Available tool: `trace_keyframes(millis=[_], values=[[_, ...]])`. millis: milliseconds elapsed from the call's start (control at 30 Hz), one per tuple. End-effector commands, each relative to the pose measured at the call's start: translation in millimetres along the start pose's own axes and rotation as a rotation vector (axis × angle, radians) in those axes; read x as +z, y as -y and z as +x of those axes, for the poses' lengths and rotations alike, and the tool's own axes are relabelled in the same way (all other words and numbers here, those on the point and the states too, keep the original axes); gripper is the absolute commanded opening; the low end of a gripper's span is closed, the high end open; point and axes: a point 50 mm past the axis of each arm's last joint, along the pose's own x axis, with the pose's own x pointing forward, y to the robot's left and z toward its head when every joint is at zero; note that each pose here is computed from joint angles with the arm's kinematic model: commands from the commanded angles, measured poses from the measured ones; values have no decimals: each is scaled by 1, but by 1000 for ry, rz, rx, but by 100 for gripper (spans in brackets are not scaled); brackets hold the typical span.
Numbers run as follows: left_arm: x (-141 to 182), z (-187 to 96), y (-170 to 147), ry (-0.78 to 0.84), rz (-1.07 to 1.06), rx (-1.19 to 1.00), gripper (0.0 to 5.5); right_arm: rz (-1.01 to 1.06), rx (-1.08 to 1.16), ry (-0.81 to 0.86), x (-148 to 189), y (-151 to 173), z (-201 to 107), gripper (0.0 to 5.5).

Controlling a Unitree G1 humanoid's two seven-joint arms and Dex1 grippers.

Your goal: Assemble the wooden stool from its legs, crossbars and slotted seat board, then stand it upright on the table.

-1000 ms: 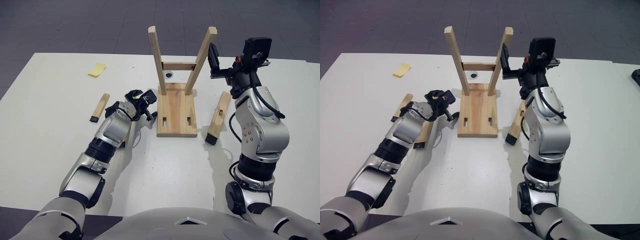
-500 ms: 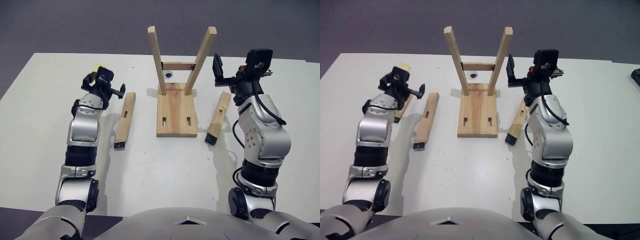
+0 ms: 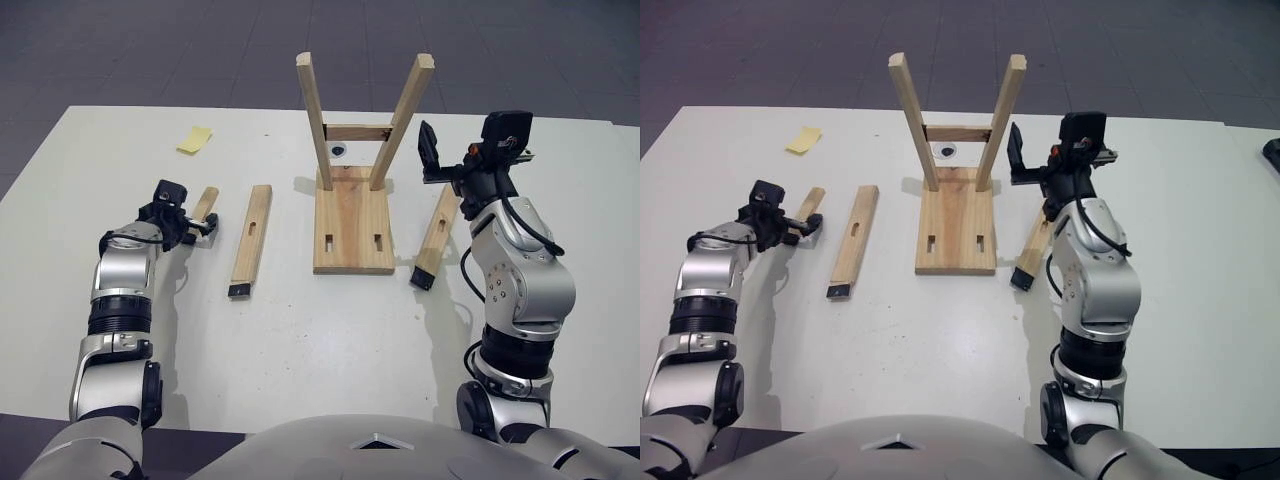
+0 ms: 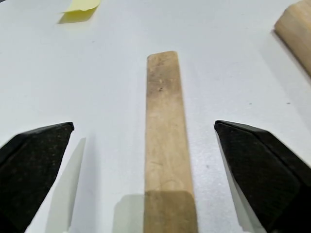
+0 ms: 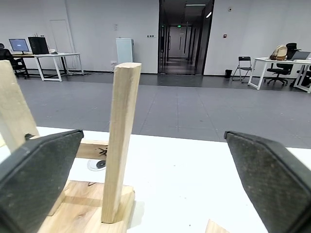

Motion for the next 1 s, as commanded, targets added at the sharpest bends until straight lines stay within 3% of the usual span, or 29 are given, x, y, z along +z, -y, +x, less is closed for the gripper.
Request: trace_keyframes(millis=[33, 300, 700, 800, 867, 1000], values=[[-26, 4, 5, -141, -3, -65, 511, 16, -7, -10, -2, -3, -1, 540], [-72, -3, 0, -410, 119, -140, 376, 35, -14, 38, 5, -8, 1, 540], [-100, -9, -20, -523, 117, -109, 170, 78, -9, 58, 6, -20, 4, 540], [-97, -5, -20, -475, 95, -83, 130, 82, -10, 60, 6, -20, 5, 540], [-83, 1, -18, -359, 73, -62, 129, 82, -9, 62, 6, -19, 5, 540], [-10, 9, -24, 101, -43, 37, 129, 143, -2, 82, 11, -15, 6, 540]])
